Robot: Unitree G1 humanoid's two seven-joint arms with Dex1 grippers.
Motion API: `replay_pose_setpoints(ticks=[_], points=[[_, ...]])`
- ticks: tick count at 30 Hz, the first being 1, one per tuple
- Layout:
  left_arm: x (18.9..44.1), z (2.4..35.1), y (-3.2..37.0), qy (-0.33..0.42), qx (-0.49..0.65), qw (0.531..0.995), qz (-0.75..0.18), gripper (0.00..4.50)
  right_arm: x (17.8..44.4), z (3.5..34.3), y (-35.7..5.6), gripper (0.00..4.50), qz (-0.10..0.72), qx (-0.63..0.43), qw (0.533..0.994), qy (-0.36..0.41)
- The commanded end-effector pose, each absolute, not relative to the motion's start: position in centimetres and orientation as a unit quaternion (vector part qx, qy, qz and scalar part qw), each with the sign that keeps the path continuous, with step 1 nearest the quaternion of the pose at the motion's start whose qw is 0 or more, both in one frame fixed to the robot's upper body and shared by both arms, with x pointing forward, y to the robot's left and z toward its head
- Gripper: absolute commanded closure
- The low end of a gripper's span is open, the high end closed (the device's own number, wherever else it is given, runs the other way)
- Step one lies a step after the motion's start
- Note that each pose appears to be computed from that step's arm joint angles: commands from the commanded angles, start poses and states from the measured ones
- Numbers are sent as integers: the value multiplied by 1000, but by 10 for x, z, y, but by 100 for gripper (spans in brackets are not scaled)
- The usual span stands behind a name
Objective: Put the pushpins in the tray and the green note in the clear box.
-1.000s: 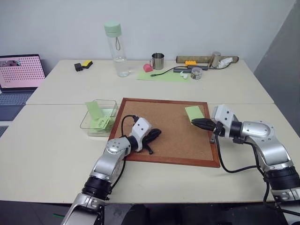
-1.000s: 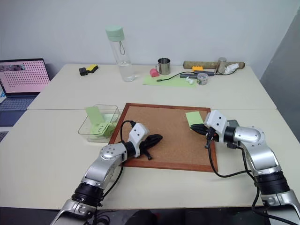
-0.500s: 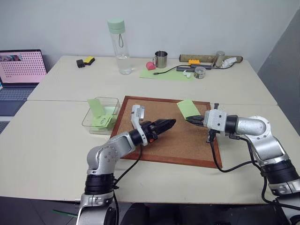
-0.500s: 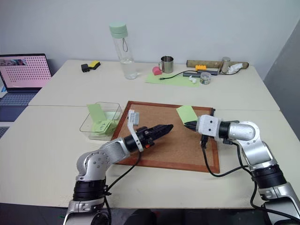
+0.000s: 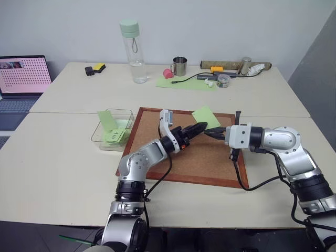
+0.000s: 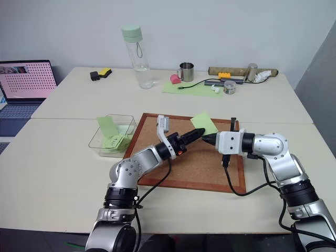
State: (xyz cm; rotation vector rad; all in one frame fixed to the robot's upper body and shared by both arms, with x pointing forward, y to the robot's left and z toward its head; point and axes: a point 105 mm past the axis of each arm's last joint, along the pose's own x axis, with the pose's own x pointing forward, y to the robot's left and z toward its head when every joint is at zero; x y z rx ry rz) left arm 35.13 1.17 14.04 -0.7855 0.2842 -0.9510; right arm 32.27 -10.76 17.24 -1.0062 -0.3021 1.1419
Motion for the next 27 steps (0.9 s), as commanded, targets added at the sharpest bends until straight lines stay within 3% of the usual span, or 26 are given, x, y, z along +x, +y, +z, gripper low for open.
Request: replay_pose_setpoints(ticks=[1, 13, 18, 27], points=[[354, 157, 12, 101, -372, 803, -454, 201, 318, 181, -103, 450, 517, -459, 705, -159], [350, 160, 11, 89, -364, 800, -468, 440, 317, 177, -102, 450, 523, -458, 701, -159], [351, 153, 12, 92, -346, 813, -459, 447, 316, 177, -101, 450, 523, -456, 701, -162], [368, 124, 24, 80, -265, 883, -380, 447, 313, 194, -109, 450, 507, -417, 734, -172]])
